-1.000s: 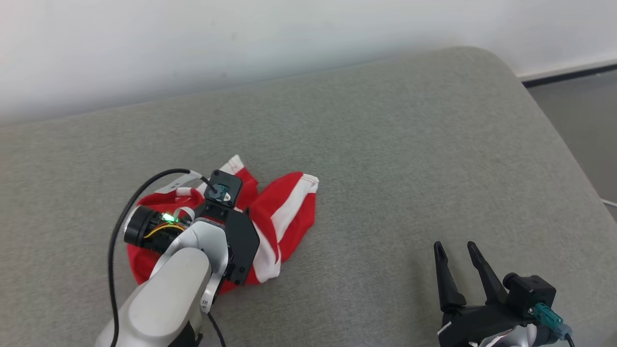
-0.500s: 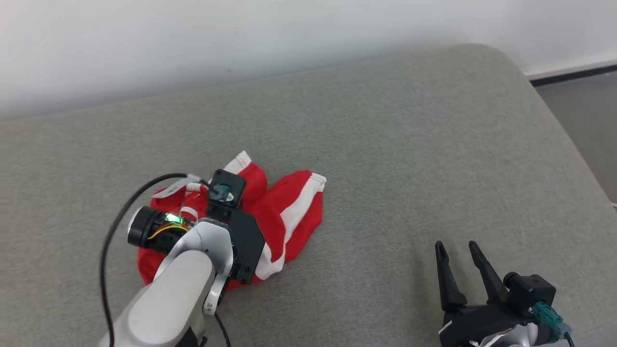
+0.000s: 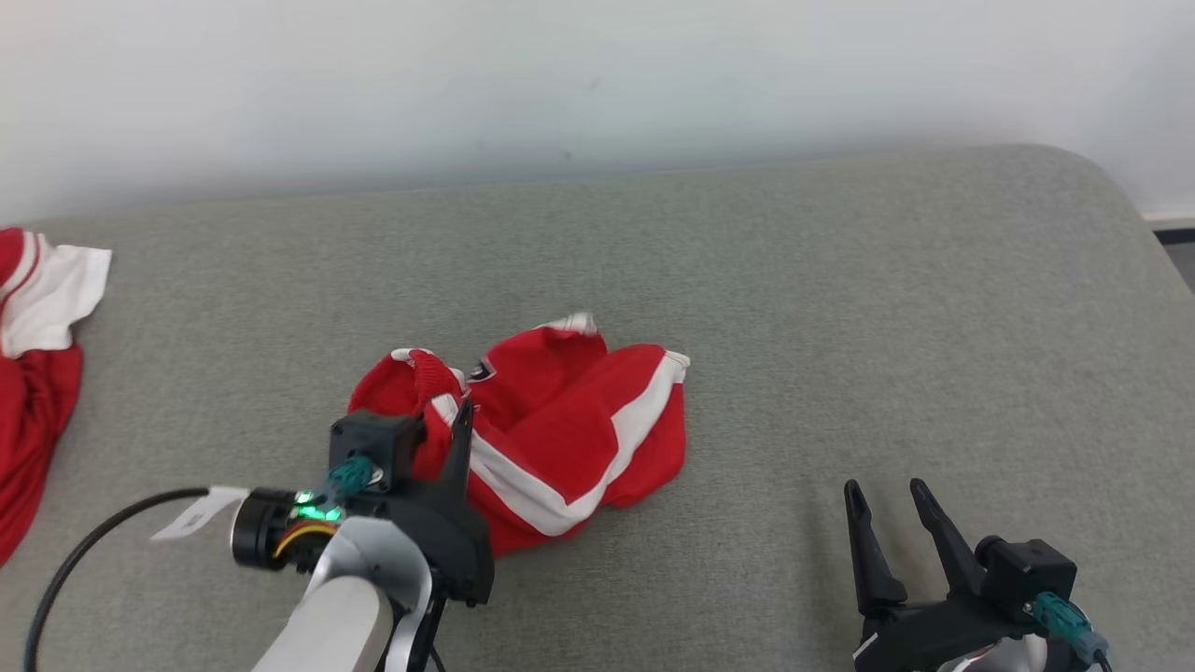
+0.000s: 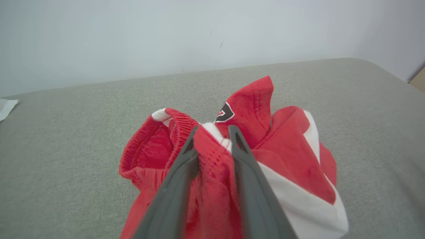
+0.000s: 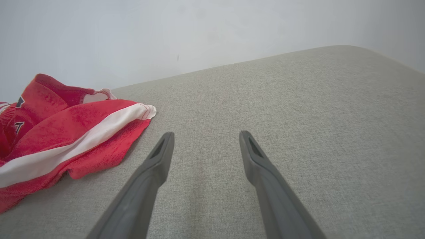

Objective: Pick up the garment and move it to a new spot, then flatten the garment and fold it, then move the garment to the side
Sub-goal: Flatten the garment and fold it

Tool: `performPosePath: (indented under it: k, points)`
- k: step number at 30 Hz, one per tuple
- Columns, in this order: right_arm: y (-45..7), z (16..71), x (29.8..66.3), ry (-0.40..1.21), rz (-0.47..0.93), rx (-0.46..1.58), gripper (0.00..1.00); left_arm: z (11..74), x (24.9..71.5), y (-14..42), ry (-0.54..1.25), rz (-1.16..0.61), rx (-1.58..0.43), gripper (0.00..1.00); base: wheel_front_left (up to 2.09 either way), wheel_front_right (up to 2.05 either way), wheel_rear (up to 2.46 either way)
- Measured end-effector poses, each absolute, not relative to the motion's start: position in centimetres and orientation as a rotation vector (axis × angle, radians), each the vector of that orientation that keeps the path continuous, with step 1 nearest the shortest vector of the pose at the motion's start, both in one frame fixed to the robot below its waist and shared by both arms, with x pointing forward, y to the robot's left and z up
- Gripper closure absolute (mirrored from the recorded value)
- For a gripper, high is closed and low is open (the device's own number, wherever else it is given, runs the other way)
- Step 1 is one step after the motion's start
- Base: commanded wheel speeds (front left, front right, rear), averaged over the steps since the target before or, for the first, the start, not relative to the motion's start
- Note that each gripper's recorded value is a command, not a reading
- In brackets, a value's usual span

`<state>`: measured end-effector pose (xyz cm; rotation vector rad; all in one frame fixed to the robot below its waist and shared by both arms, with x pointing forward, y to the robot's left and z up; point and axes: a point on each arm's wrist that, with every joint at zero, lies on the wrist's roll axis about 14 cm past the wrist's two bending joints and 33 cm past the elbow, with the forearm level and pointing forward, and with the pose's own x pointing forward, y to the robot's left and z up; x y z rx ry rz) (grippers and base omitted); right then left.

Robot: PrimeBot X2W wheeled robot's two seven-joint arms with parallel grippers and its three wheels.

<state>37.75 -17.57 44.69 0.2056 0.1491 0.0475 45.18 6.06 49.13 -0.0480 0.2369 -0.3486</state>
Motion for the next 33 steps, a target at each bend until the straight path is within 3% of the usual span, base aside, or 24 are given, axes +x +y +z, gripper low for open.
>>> performPosePath:
  k: [1,12,15,16,17,18,22,31,32,33]
  points:
    - [-17.3,44.9,37.9,0.144,0.057,0.206,0.0,49.0,44.9,6.6,0.237,-0.329,-0.063,0.0,0.0,0.0,0.0]
    - [-16.2,45.4,38.5,0.135,0.092,0.203,0.0,46.9,43.0,8.8,0.287,-0.278,-0.074,0.0,0.0,0.0,0.0]
    - [-16.2,45.4,38.5,0.135,0.092,0.203,0.0,46.8,42.8,8.4,0.289,-0.307,-0.063,0.56,0.0,0.0,0.0]
    - [-16.2,45.4,38.5,0.135,0.091,0.203,0.0,46.7,42.8,8.2,0.29,-0.321,-0.054,0.59,0.0,0.0,0.0]
    - [-16.3,45.4,38.4,0.134,0.09,0.203,0.0,46.6,42.7,8.0,0.293,-0.336,-0.044,0.68,0.0,0.0,0.0]
    - [-16.3,45.5,38.4,0.134,0.089,0.203,0.0,46.6,42.6,7.7,0.295,-0.348,-0.037,1.0,0.0,0.0,0.0]
    - [-16.6,45.6,38.3,0.13,0.079,0.205,0.0,47.1,43.1,7.8,0.279,-0.345,-0.024,1.0,0.0,0.0,0.0]
    - [-17.4,45.3,37.9,0.132,0.053,0.208,0.0,46.7,42.0,13.2,0.221,-0.115,-0.135,1.0,0.0,0.0,0.0]
    - [-17.5,45.3,37.9,0.134,0.051,0.208,0.0,46.7,41.7,13.6,0.212,-0.099,-0.148,0.72,0.0,0.0,0.0]
    - [-17.5,45.2,37.9,0.134,0.051,0.208,0.0,46.6,41.3,14.0,0.205,-0.08,-0.156,0.52,0.0,0.0,0.0]
